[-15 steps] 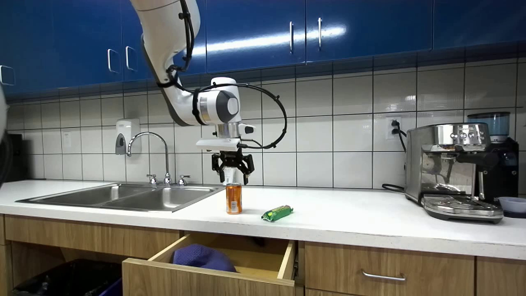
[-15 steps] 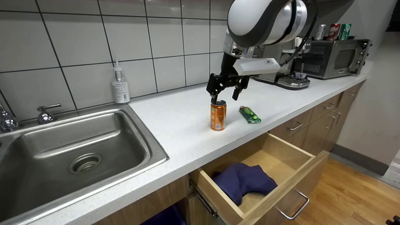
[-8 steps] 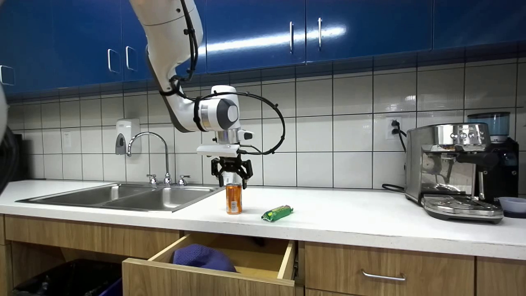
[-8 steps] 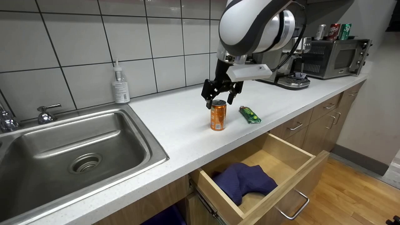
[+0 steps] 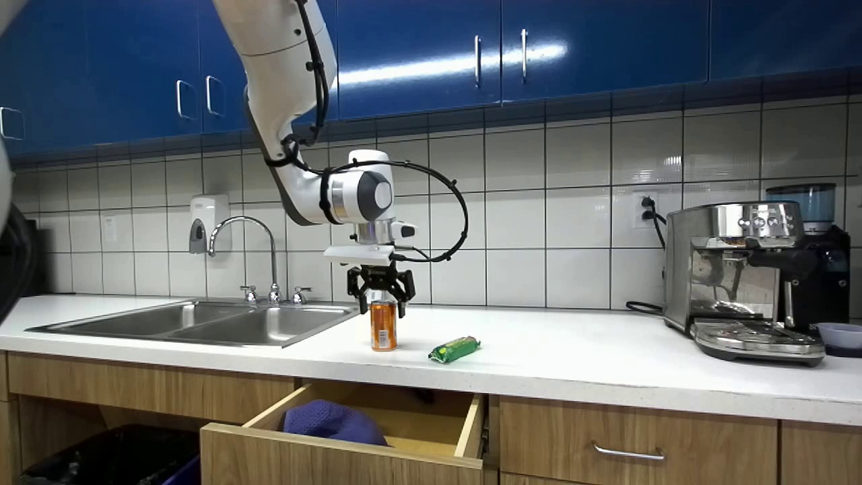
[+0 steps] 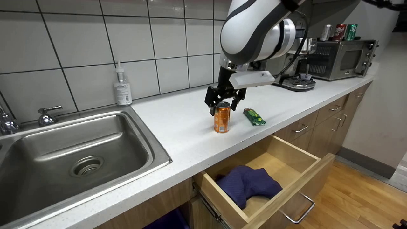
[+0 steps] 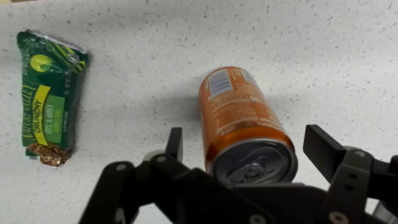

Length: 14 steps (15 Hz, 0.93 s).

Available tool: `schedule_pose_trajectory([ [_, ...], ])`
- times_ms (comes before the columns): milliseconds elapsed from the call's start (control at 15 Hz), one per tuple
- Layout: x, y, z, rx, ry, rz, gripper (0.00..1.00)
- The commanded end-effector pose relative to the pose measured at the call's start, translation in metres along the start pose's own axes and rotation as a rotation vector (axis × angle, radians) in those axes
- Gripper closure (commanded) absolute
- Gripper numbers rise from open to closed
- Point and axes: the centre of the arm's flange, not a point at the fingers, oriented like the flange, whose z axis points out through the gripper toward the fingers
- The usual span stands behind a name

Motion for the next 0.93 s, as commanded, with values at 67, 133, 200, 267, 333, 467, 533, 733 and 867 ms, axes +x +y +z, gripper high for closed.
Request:
schedule_pose_trajectory([
  [67,0.008,0.002,-0.002,-0.006,0.000,-0.025,0.34],
  [133,0.008,0.003,-0.002,-0.007,0.000,-0.026,0.42],
  [200,0.008,0.003,-0.002,-0.009,0.002,-0.027,0.51],
  [267,0.008,0.004,-0.002,-0.009,0.003,-0.027,0.58],
  [333,0.008,0.005,-0.002,-0.010,0.004,-0.027,0.62],
  [467,0.006,0.006,-0.004,-0.011,0.008,-0.030,0.62],
  [533,0.005,0.006,-0.008,-0.008,0.012,-0.035,0.62],
  [733,0.000,0.007,-0.020,-0.021,0.025,-0.045,0.62],
  [867,-0.002,0.010,-0.032,-0.025,0.024,-0.046,0.62],
])
